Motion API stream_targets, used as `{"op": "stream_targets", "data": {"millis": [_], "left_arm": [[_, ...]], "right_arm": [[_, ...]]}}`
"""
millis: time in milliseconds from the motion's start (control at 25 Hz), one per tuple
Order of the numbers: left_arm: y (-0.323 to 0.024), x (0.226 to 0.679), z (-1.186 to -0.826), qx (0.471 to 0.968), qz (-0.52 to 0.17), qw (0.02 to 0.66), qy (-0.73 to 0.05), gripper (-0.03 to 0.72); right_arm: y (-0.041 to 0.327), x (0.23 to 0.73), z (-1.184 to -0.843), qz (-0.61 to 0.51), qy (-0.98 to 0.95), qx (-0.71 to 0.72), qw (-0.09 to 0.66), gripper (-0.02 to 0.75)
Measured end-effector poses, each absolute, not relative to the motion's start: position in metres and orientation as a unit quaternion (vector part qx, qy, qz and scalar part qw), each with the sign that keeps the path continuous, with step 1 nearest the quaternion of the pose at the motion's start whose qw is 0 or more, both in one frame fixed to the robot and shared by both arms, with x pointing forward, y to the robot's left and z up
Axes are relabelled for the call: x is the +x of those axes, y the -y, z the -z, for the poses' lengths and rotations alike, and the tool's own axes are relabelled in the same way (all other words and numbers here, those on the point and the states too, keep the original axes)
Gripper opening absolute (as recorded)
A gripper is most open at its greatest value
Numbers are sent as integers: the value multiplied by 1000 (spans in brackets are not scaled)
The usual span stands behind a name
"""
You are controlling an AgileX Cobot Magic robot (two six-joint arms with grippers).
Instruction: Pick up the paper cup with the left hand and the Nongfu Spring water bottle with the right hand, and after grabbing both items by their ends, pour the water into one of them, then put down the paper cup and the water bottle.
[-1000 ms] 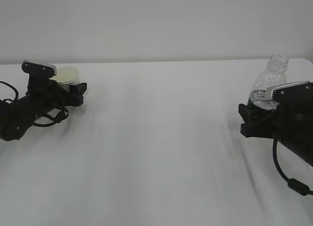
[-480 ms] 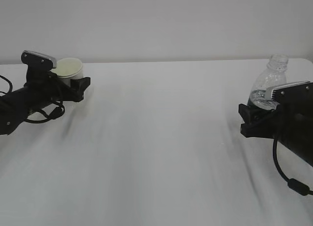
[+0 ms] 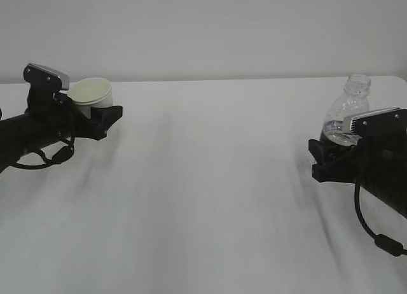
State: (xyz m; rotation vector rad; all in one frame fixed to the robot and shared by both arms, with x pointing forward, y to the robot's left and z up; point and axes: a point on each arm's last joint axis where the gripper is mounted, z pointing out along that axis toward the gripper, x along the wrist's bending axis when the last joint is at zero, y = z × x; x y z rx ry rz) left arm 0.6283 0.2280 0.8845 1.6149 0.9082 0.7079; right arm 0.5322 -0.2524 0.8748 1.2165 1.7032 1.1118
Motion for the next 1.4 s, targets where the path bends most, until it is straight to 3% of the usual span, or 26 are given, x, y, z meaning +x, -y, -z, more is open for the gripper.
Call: {"op": "stream_targets", "data": {"millis": [600,920,1400], "left_arm": [[-204,600,-901,727,-179,606,-268,545],[-195,588,-898,757,-133,604,-211,534],[-136,562,-898,774,-74,613,-136,531]], "right_arm": [[248,530,-872,-434,-690,455,359,492],[242,527,-872,-445,-709,429,340,492],[233,524,-870,-459,-734,404,295,492]]}}
